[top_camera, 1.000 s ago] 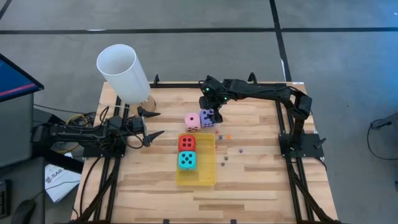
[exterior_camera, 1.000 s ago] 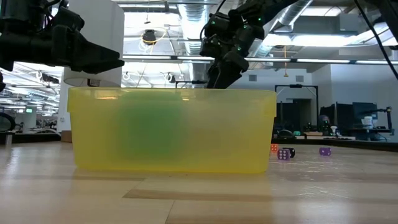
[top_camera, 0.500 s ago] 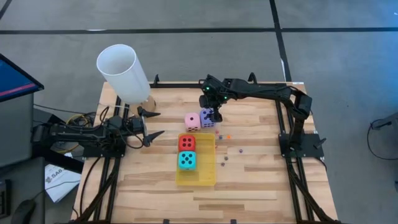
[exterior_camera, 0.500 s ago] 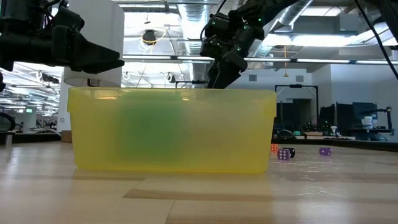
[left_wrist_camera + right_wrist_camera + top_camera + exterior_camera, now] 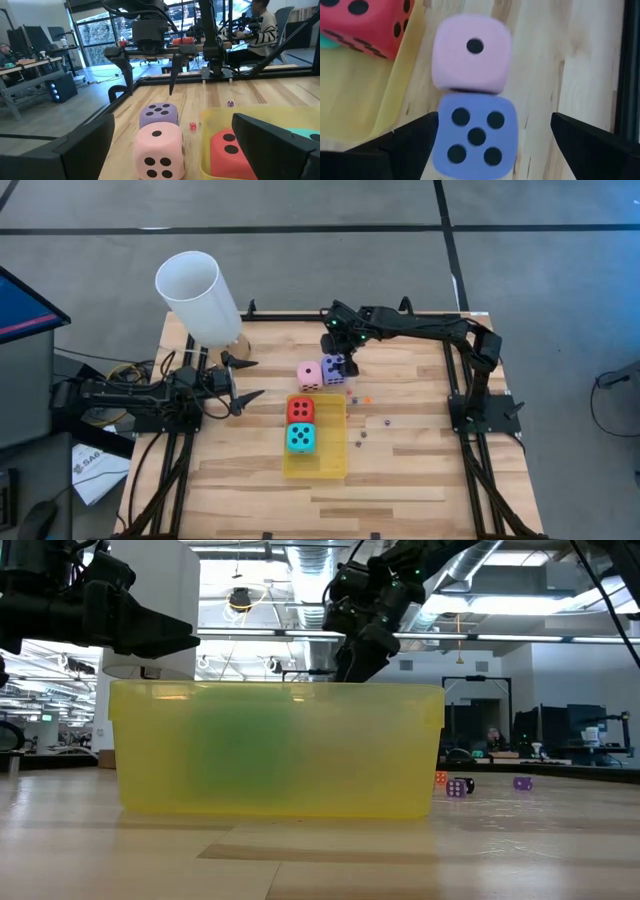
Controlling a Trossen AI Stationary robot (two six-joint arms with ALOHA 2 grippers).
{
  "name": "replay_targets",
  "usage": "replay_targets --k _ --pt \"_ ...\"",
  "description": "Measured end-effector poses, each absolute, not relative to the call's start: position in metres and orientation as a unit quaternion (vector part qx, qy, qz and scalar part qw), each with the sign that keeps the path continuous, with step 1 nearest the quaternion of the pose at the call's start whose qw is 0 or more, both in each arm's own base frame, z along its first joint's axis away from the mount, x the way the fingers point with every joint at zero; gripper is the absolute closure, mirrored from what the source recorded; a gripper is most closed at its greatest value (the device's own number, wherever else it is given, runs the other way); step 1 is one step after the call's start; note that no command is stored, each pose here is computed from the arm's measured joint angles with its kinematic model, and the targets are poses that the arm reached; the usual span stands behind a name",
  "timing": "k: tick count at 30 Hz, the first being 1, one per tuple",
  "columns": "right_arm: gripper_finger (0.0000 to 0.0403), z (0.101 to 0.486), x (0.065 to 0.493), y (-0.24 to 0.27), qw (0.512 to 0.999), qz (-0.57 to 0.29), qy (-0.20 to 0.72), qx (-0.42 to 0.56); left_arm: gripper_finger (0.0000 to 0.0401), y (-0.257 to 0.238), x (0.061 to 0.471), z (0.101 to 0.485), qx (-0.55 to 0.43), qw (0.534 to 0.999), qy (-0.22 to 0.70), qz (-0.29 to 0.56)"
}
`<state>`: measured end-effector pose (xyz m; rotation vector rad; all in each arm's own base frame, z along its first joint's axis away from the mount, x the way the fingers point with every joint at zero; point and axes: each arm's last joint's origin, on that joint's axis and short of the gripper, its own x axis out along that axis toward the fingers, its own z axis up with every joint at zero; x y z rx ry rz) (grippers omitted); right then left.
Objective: Pick & Place Dice
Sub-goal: Put the violet die into the yellow bin
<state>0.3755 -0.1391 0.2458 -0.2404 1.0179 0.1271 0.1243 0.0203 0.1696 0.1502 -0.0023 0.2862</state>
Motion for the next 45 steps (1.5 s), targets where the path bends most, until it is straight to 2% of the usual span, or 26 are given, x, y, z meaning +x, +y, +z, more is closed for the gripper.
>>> replay_targets --k 10,18,45 --pt "0.0021 0.245 0.378 -0.140 0.872 0.041 0.481 -0.083 0.0009 0.020 0.124 0.170 0.075 0.987 -0.001 0.143" --pt "0.0021 0.218 0.378 -0.151 0.864 0.070 0.497 -0.033 0.0009 0.020 0.124 0.170 0.074 0.987 -0.001 0.142" --pt "0.0021 0.200 0.374 -0.153 0.857 0.067 0.511 -0.007 0.0009 0.020 0.124 0.170 0.073 0.987 -0.002 0.142"
